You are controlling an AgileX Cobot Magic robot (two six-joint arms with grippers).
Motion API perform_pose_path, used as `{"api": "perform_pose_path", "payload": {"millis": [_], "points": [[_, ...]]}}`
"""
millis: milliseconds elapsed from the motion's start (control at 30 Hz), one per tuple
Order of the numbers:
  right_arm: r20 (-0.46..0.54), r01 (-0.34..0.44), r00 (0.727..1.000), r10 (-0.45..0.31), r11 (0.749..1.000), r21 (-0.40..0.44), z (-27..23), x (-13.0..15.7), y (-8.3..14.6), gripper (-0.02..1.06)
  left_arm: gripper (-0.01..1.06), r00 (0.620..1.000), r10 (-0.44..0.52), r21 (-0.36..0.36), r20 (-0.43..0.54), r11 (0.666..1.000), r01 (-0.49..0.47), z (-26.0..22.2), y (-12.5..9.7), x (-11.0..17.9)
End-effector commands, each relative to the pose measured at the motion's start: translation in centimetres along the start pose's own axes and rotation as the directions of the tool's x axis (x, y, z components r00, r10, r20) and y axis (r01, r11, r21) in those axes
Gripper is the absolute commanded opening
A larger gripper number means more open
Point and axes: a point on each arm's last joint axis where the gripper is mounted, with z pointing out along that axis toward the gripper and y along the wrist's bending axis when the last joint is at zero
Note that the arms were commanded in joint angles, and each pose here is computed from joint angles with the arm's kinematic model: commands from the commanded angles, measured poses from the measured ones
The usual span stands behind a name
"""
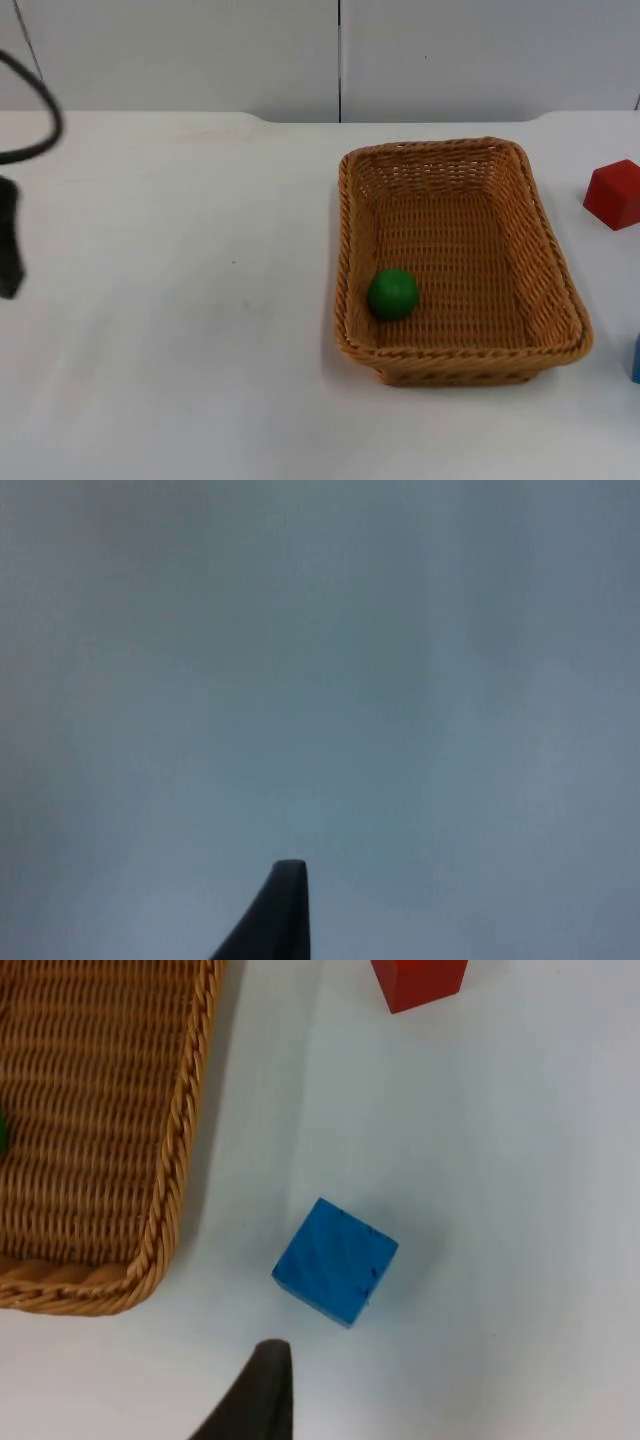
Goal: Place all geometric objects except the red cube into the basket.
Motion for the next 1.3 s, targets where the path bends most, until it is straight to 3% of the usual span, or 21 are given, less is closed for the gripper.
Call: {"api": "perform_pose_path", "payload": {"millis": [0,300,533,633,833,967,1033,1133,1200,1267], "points": [[-0.002,0.004,1.000,-0.004,1.000,0.003,0.0,0.0,-0.1,1.05,1.05,0.998,-0.041,0.001,0.040,0.999,0.041,-0.9,0.6,0.7],[-0.007,0.004,1.000,-0.004,1.000,0.003,0.0,0.1,-0.1,1.05,1.05,0.984,-0.064,-0.007,0.168,0.998,0.066,-5.5,1.2,3.2],[-0.009,0.006,1.000,-0.006,1.000,0.005,0.1,0.1,-0.1,1.05,1.05,0.950,-0.046,-0.022,0.310,0.998,0.056,-8.2,1.3,4.3],[-0.007,0.012,1.000,-0.012,1.000,0.006,0.1,0.1,-0.1,1.05,1.05,0.946,-0.040,-0.023,0.321,0.998,0.050,-8.4,1.3,4.4],[-0.042,0.095,0.995,-0.095,0.996,-0.003,1.1,-0.1,-0.1,1.05,1.05,0.947,-0.039,-0.024,0.319,0.999,0.049,-8.4,1.3,4.5],[-0.147,0.245,0.957,-0.249,0.968,-0.044,3.9,-0.3,-0.2,1.05,1.05,0.947,-0.039,-0.024,0.319,0.999,0.049,-8.4,1.3,4.5],[-0.160,0.260,0.951,-0.265,0.964,-0.051,4.4,-0.5,-0.2,1.05,1.05,0.947,-0.039,-0.024,0.319,0.999,0.049,-8.4,1.3,4.5],[-0.214,0.302,0.919,-0.330,0.941,-0.153,7.3,-1.6,0.3,1.05,1.05,0.948,-0.039,-0.024,0.317,0.999,0.049,-8.4,1.3,4.5],[-0.216,0.317,0.911,-0.350,0.932,-0.173,7.8,-1.8,0.4,1.05,1.05,0.948,-0.039,-0.024,0.316,0.999,0.049,-8.4,1.3,4.5],[-0.236,0.347,0.884,-0.403,0.905,-0.245,10.1,-2.4,0.7,1.03,1.05,0.949,-0.039,-0.024,0.314,0.999,0.049,-8.4,1.3,4.5]]}}
